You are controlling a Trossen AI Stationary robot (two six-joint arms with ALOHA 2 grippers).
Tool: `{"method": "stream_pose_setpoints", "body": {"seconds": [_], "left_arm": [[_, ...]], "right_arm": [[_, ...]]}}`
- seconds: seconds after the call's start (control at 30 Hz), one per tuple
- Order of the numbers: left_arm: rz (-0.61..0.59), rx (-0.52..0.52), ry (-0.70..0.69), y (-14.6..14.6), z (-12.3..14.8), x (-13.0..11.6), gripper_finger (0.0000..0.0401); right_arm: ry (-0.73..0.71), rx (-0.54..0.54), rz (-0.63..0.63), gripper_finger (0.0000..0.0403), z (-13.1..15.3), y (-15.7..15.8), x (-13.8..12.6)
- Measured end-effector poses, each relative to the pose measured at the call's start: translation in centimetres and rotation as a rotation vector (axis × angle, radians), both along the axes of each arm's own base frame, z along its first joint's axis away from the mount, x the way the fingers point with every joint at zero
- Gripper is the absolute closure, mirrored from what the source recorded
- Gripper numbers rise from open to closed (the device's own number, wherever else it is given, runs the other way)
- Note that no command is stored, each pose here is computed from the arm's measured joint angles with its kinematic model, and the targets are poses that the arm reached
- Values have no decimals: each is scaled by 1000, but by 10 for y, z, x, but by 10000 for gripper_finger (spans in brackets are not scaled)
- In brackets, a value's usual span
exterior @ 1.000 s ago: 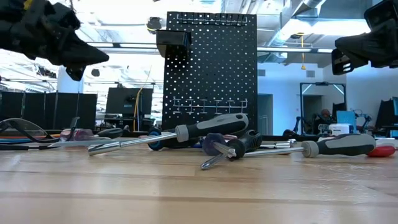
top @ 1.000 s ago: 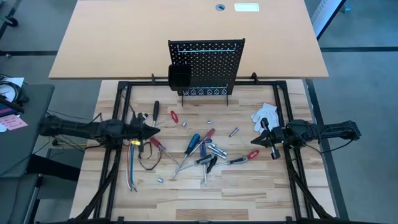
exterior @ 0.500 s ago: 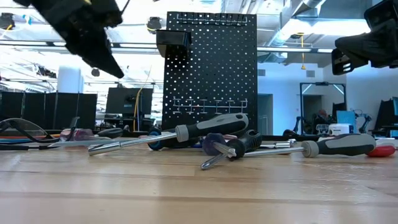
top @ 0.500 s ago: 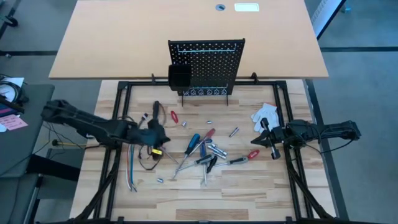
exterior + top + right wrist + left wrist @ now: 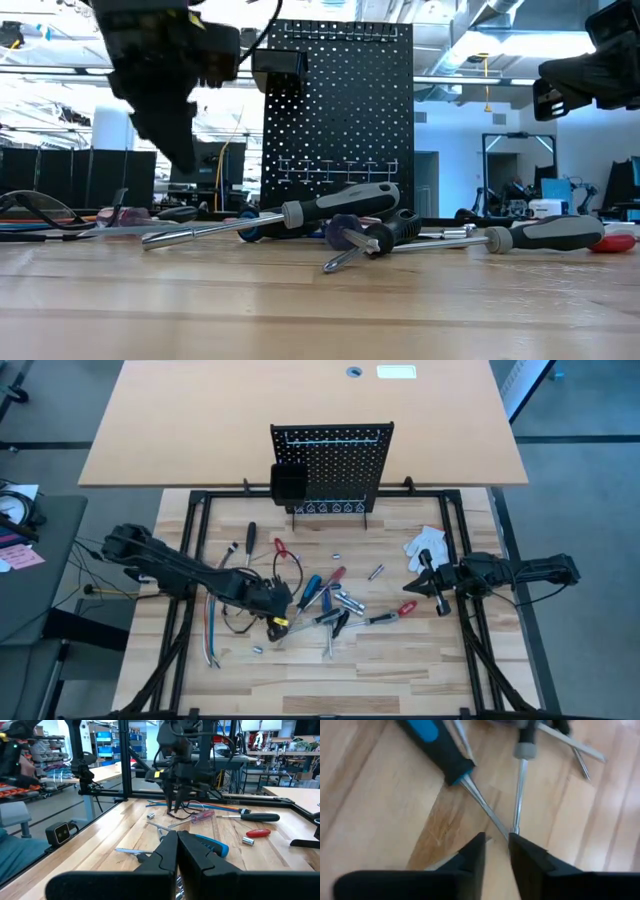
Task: Hang tools onto peg board
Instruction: Hang the black screwdriver on the black pegboard
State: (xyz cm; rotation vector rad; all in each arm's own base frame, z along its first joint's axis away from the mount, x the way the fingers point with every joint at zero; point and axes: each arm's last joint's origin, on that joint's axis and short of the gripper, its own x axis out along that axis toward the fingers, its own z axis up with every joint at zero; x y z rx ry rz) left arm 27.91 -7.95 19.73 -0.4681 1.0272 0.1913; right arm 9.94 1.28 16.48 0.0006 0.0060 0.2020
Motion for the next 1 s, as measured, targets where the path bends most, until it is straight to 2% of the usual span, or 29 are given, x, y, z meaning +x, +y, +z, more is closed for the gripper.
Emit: {"method": "stream_pose_setpoints", "body": {"seconds": [0.2,0.33,0.6,0.87,1.0], "left_arm": [[135,-86,-3,-5,-17,17,229],[197,-107,36,-6,-33,23,220],[234,-114,71,-7,-45,26,271],[204,-90,73,-6,-46,26,384],[194,-67,59,-5,-45,26,390]], "right_arm": [[0,0,0,386,0,0,0],[0,0,0,386,0,0,0],[0,0,0,386,0,0,0],[0,0,0,386,0,0,0],[0,0,0,386,0,0,0]]}}
